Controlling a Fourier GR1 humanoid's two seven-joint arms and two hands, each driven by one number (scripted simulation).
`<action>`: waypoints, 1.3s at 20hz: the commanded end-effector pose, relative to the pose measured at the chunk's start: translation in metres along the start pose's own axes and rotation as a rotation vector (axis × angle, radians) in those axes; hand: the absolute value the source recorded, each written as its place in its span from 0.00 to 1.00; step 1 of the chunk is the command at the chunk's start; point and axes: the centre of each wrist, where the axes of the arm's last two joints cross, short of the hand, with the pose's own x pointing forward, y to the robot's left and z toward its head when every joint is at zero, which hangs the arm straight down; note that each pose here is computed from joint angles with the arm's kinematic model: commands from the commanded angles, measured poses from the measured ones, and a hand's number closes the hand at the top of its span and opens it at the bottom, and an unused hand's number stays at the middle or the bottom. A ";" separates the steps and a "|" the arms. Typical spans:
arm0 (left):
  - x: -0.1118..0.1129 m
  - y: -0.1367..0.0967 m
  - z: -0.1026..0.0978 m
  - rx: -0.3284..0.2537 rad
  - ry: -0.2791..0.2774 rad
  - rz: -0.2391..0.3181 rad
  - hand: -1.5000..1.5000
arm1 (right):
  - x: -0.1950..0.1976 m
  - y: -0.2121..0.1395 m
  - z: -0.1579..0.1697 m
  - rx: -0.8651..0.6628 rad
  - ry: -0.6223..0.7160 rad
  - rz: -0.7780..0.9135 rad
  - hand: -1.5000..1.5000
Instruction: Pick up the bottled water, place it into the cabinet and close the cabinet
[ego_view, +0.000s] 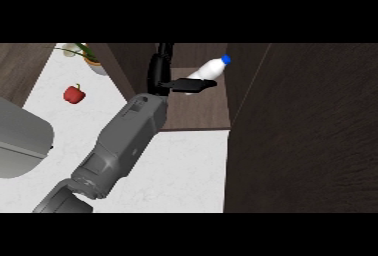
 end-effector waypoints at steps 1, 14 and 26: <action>-0.002 -0.008 0.017 -0.035 0.008 0.072 0.00 | 0.028 0.010 -0.009 -0.014 -0.048 -0.013 0.00; -0.001 -0.023 0.109 -0.219 -0.037 0.317 0.00 | 0.029 0.011 -0.005 -0.015 -0.007 0.002 0.00; 0.026 0.035 0.175 -0.266 0.041 0.377 1.00 | 0.034 0.010 -0.003 0.290 0.073 0.113 1.00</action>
